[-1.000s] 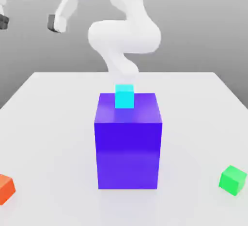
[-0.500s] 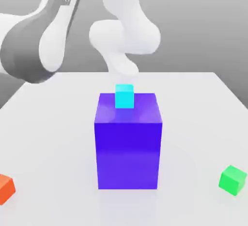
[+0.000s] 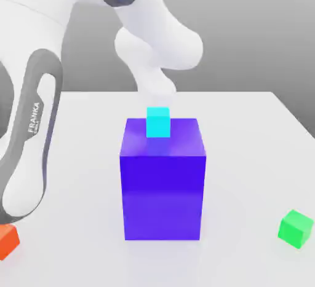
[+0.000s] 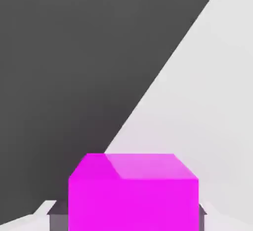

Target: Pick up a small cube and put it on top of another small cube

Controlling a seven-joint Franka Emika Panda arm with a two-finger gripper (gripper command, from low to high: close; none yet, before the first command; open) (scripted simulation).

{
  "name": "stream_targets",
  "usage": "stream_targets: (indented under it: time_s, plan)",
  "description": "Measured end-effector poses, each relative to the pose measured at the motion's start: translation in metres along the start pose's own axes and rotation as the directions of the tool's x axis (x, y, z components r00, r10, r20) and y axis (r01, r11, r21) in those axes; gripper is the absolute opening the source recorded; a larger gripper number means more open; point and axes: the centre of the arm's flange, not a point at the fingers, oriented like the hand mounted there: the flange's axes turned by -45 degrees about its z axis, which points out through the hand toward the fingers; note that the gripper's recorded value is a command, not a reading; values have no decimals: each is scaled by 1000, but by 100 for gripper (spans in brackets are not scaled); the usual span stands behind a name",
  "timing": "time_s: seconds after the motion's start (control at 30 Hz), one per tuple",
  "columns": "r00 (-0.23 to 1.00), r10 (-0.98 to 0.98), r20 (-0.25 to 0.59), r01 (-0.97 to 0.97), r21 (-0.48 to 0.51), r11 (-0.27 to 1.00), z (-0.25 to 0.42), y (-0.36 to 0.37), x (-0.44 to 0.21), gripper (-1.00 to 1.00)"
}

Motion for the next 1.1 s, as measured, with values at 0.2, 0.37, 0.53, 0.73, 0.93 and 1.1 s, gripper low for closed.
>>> stream_targets:
  time_s: [0.2, 0.37, 0.53, 0.73, 0.93, 1.1]
  plan:
    - [1000, -22, 3, 22, 7, 1000, -64, -30, -20, -100]
    - [994, -105, 11, 105, 24, 994, -80, -125, -105, -100]
    - [981, -191, 18, 191, 32, 981, -92, -197, -208, -100]
    - [952, -305, 22, 304, 30, 952, -105, -250, -356, -100]
    - [897, -441, 12, 441, 13, 898, -114, -254, -539, -100]
    - [867, -498, 0, 498, 2, 867, -77, -239, -615, -100]
